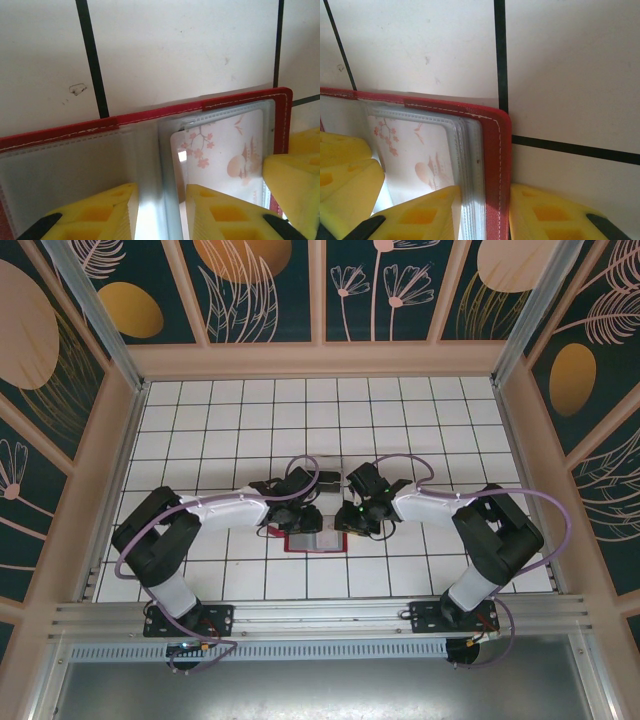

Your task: Take the credit cards out of the card holder

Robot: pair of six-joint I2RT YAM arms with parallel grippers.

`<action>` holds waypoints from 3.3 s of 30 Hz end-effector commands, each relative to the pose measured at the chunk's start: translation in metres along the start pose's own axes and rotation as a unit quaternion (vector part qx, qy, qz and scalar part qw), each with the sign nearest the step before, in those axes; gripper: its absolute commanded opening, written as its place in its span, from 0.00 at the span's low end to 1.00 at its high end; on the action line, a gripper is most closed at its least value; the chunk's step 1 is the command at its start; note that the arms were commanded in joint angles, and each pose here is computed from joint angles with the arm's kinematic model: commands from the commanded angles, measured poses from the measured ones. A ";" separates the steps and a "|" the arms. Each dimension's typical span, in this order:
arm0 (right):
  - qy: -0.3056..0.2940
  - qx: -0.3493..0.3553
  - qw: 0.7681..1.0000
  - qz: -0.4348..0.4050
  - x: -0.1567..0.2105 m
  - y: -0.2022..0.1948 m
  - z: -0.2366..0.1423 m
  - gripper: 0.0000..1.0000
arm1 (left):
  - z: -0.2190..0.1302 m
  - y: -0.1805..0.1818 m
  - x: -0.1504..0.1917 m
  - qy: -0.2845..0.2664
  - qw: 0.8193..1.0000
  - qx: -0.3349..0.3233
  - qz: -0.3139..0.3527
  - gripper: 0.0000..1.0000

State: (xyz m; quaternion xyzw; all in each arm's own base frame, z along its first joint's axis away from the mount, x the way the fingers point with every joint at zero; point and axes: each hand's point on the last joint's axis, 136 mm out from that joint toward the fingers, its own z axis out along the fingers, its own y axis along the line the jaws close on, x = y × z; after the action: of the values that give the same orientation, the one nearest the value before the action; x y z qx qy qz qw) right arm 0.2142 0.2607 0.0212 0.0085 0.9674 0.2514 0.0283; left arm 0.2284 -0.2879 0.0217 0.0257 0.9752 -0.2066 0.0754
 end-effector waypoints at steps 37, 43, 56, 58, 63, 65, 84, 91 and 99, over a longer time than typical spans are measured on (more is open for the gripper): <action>-0.022 0.010 0.999 -0.021 -0.008 0.016 -0.019 0.32 | -0.022 -0.025 -0.011 -0.035 0.991 0.129 -0.029 0.28; -0.024 0.008 0.999 -0.027 -0.010 0.024 -0.022 0.32 | -0.017 -0.022 -0.009 -0.025 0.990 0.132 -0.031 0.29; 0.011 -0.002 0.999 -0.034 0.001 0.030 0.002 0.31 | -0.011 -0.009 -0.003 -0.021 0.993 0.116 -0.034 0.30; 0.017 0.003 0.999 -0.035 0.003 0.027 0.008 0.31 | -0.011 -0.008 -0.002 -0.019 0.993 0.115 -0.035 0.30; 0.024 0.029 0.999 -0.030 0.006 0.014 0.015 0.30 | -0.008 -0.002 0.000 -0.017 0.993 0.108 -0.038 0.30; 0.025 0.035 0.999 -0.030 0.007 0.011 0.017 0.30 | -0.008 0.000 0.000 -0.017 0.993 0.107 -0.040 0.30; 0.027 0.038 0.999 -0.028 0.007 0.010 0.017 0.30 | 0.003 0.004 0.007 -0.002 0.992 0.117 -0.044 0.28; 0.027 0.039 0.998 -0.027 0.007 0.009 0.017 0.29 | 0.003 0.002 0.011 0.002 0.988 0.146 -0.055 0.21; 0.027 0.039 0.999 -0.027 0.008 0.009 0.017 0.29 | 0.001 0.005 0.012 0.000 0.987 0.148 -0.056 0.12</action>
State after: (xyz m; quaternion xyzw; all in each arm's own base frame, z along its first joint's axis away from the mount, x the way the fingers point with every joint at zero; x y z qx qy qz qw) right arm 0.2125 0.2837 0.0235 -0.0170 0.9701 0.2412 0.0184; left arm 0.2236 -0.2865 0.0200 -0.0168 0.9331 -0.3524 0.0697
